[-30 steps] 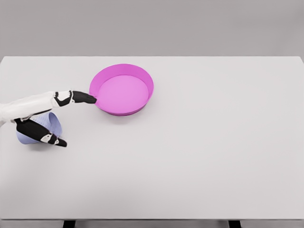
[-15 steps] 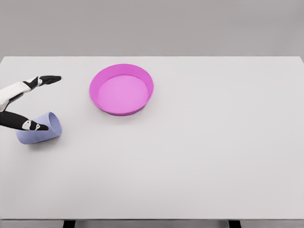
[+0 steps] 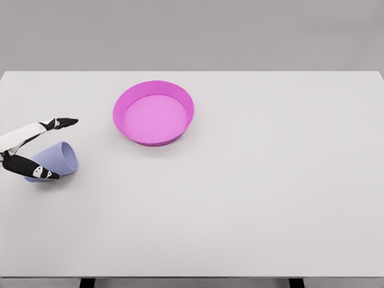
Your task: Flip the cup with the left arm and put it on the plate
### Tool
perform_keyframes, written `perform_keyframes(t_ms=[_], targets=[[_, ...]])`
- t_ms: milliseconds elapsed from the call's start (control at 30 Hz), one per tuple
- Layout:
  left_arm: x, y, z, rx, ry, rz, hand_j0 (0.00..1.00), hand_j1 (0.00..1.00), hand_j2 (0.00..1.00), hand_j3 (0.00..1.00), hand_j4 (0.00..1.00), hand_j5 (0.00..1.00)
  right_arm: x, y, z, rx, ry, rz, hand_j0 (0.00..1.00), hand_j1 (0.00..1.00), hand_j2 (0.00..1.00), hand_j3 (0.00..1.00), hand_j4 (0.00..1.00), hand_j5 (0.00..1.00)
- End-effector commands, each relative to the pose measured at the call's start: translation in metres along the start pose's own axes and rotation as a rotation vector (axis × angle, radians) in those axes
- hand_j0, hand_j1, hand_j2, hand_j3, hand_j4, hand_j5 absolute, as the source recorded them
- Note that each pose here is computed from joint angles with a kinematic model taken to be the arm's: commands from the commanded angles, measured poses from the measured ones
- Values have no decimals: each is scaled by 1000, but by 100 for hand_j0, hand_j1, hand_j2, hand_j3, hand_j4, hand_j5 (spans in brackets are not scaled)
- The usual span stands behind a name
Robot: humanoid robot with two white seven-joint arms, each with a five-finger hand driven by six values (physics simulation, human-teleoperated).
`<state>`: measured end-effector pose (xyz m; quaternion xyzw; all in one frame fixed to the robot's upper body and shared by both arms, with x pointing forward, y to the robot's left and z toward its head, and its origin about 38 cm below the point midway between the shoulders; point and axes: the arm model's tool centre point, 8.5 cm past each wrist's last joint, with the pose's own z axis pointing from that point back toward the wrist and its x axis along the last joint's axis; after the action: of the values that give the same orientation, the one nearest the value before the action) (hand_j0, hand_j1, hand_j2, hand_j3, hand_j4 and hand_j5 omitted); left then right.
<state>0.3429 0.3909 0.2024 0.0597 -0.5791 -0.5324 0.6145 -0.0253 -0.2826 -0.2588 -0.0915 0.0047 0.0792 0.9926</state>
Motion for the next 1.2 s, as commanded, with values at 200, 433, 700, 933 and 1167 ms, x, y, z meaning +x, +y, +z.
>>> perform_keyframes(t_ms=[200, 433, 700, 933, 1167], targets=[[-6, -8, -8, -2, 57, -60, 100, 100, 100, 100, 100, 100, 0, 0, 0, 0, 0, 0, 100, 100, 100, 100, 100, 100], [-7, -11, -9, -3, 63, -79, 100, 100, 100, 100, 100, 100, 0, 0, 0, 0, 0, 0, 100, 100, 100, 100, 100, 100], [-11, -10, -8, 9, 102, -66, 100, 100, 100, 100, 100, 100, 1, 0, 0, 0, -1, 0, 100, 100, 100, 100, 100, 100], [-20, -12, -7, 8, 178, -43, 100, 100, 100, 100, 100, 100, 0, 0, 0, 0, 0, 0, 100, 100, 100, 100, 100, 100], [-28, -16, -8, 4, 248, -33, 100, 100, 100, 100, 100, 100, 1, 0, 0, 0, -1, 0, 100, 100, 100, 100, 100, 100]])
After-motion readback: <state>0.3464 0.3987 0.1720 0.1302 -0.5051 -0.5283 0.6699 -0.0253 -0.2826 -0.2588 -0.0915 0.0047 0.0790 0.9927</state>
